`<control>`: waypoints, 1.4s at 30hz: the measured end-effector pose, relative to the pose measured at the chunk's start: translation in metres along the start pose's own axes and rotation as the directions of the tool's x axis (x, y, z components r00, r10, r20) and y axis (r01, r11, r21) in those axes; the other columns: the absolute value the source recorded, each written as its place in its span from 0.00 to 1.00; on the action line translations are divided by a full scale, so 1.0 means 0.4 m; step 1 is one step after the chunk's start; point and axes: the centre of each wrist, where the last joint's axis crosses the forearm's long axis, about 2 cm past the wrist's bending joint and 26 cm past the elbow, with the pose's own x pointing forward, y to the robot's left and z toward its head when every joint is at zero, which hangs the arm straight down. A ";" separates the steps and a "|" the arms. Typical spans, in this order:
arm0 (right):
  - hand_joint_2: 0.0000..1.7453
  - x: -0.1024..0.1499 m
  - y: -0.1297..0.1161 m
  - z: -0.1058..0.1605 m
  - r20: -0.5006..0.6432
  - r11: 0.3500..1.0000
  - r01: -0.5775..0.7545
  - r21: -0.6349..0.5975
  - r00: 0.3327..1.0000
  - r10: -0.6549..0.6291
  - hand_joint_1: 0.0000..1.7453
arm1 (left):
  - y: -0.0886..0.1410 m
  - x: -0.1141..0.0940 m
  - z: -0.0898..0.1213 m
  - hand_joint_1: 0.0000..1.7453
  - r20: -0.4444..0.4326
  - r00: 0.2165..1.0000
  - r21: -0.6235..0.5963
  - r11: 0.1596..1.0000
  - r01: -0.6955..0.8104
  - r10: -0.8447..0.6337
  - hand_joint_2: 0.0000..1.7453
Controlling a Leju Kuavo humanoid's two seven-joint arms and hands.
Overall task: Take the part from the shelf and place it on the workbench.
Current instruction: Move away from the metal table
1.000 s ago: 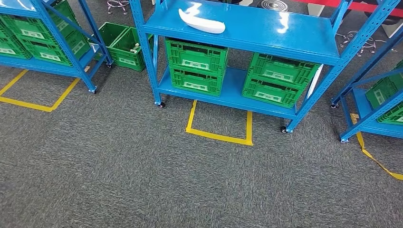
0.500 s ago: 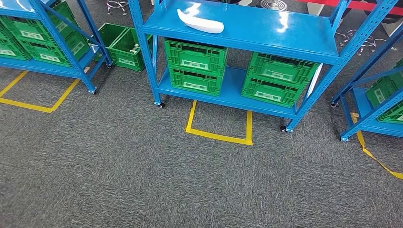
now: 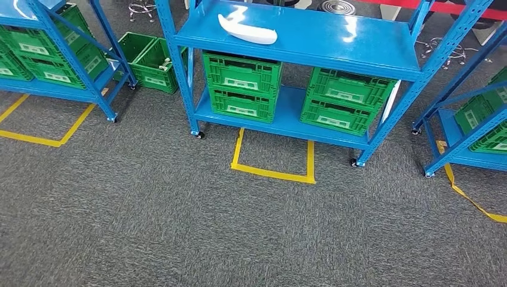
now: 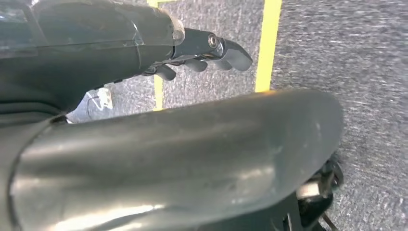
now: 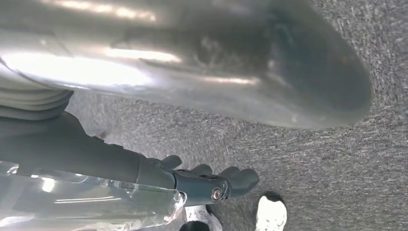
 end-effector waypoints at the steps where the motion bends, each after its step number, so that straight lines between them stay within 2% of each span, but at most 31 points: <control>1: 0.00 0.004 0.001 0.000 0.003 1.000 0.001 0.001 1.000 -0.001 0.00 | 0.000 0.000 0.000 0.00 0.000 1.000 0.000 1.000 0.000 0.000 0.00; 42: 0.00 -0.001 0.002 0.001 -0.001 1.000 -0.002 0.012 1.000 0.002 0.00 | 0.000 0.001 0.000 0.00 -0.019 1.000 0.008 1.000 -0.001 0.002 0.00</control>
